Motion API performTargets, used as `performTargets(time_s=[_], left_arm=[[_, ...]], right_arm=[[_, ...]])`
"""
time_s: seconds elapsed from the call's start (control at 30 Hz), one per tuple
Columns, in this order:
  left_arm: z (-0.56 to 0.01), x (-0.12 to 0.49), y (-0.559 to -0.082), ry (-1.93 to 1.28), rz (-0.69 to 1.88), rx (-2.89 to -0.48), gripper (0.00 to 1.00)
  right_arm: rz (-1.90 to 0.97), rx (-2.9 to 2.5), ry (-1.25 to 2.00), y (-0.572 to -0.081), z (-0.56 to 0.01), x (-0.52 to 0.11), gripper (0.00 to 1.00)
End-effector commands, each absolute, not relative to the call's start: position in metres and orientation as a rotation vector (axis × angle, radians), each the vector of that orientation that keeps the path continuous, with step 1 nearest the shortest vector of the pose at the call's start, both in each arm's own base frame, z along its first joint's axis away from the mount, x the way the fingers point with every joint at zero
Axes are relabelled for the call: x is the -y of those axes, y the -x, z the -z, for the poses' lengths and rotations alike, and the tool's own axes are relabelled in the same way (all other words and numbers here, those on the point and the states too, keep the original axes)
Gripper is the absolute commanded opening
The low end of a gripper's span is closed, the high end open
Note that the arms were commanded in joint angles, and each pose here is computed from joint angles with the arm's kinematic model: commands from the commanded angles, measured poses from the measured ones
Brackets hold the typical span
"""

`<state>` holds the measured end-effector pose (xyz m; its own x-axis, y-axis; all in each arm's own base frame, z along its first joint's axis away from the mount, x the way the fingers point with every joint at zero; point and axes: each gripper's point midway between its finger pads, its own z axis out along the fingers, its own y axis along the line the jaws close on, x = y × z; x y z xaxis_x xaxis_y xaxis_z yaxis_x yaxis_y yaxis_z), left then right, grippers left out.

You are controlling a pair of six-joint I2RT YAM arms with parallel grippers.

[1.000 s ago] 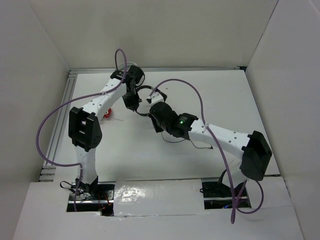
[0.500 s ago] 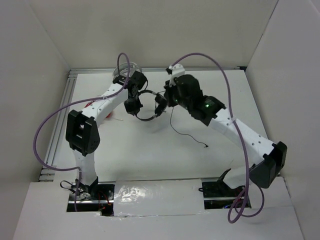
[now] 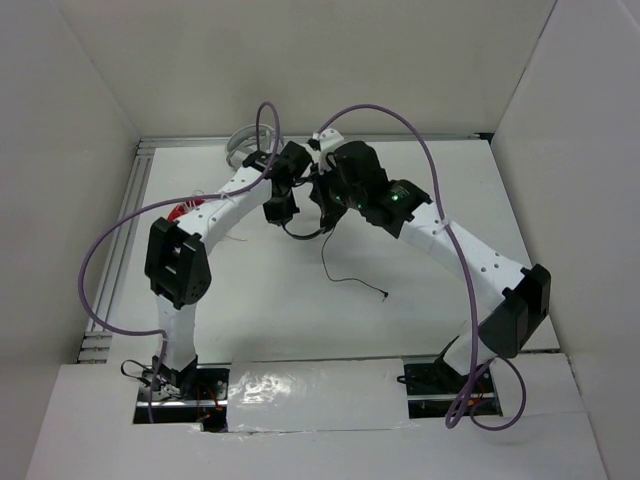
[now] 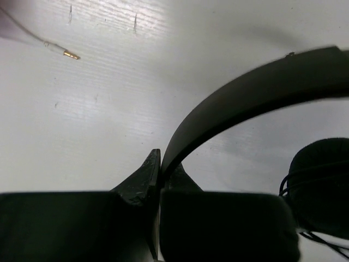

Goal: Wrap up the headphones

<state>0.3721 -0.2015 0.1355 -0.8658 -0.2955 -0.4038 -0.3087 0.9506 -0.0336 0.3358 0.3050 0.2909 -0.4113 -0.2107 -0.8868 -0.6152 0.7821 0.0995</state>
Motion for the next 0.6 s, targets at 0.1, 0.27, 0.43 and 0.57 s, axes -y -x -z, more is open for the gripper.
performTargets(time_s=[0.1,0.27,0.43,0.57], left_arm=[[-0.138,0.209,-0.387,0.491,0.021,-2.697,0.0],[-0.172,0.216,-0.4,0.471,0.265,-2.618,0.0],[-0.216,0.209,-0.402,0.443,0.478,-2.521,0.0],[-0.234,0.195,-0.395,0.432,0.564,-2.472,0.0]], right_arm=[[-0.681,-2.014,0.757,-0.293,-0.252,-0.34,0.0],[-0.784,-2.087,0.755,-0.265,-0.189,-0.348,0.0],[-0.816,-2.107,0.714,-0.24,-0.164,-0.347,0.0],[-0.799,-2.124,0.661,-0.227,-0.139,-0.333,0.0]])
